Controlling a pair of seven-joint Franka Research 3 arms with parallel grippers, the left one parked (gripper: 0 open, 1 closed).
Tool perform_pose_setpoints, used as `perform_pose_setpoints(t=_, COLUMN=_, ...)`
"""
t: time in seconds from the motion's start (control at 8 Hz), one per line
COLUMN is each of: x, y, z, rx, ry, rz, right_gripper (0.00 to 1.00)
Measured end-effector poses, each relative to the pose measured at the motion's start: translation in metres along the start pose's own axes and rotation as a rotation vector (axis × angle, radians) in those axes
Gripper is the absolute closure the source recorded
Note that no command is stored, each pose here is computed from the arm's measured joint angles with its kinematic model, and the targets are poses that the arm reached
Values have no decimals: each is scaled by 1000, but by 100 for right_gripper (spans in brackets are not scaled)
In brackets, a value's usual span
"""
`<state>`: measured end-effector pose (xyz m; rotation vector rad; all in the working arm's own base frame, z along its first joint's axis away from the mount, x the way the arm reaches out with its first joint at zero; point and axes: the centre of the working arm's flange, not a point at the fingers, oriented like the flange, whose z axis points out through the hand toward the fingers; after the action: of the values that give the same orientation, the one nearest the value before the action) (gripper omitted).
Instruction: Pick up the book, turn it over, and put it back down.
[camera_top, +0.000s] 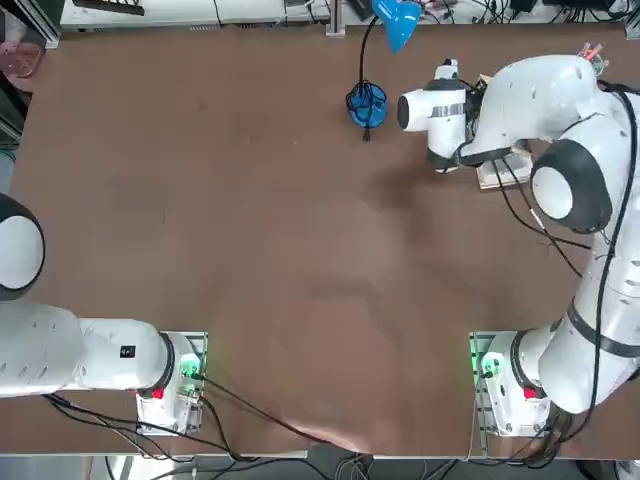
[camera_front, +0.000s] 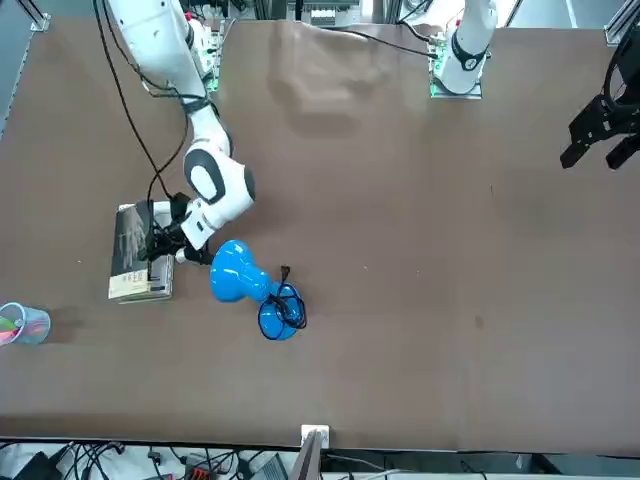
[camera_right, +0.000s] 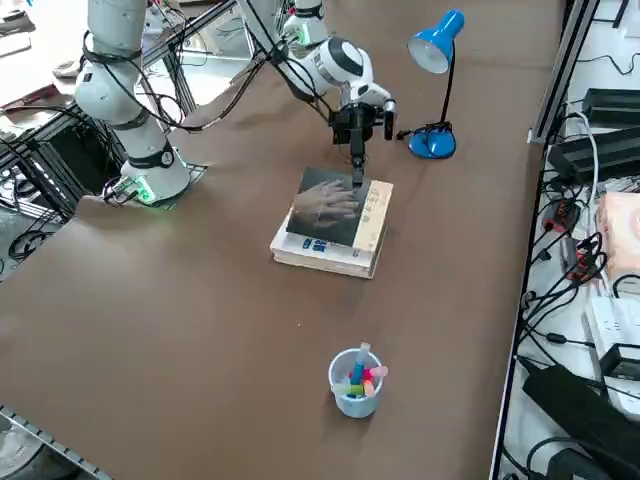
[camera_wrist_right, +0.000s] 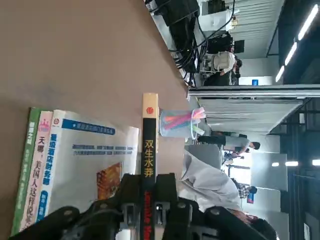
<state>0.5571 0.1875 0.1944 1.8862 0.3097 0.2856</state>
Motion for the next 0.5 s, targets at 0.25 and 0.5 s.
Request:
perform_pose_setpoints(t=0.25, x=-5, y=-16, z=6, rx=-18, ry=-5, rz=16, right_gripper=88)
perform_pose_setpoints(t=0.5, x=-10, y=-31, z=11, rx=-27, ry=-10, rz=26, right_gripper=88)
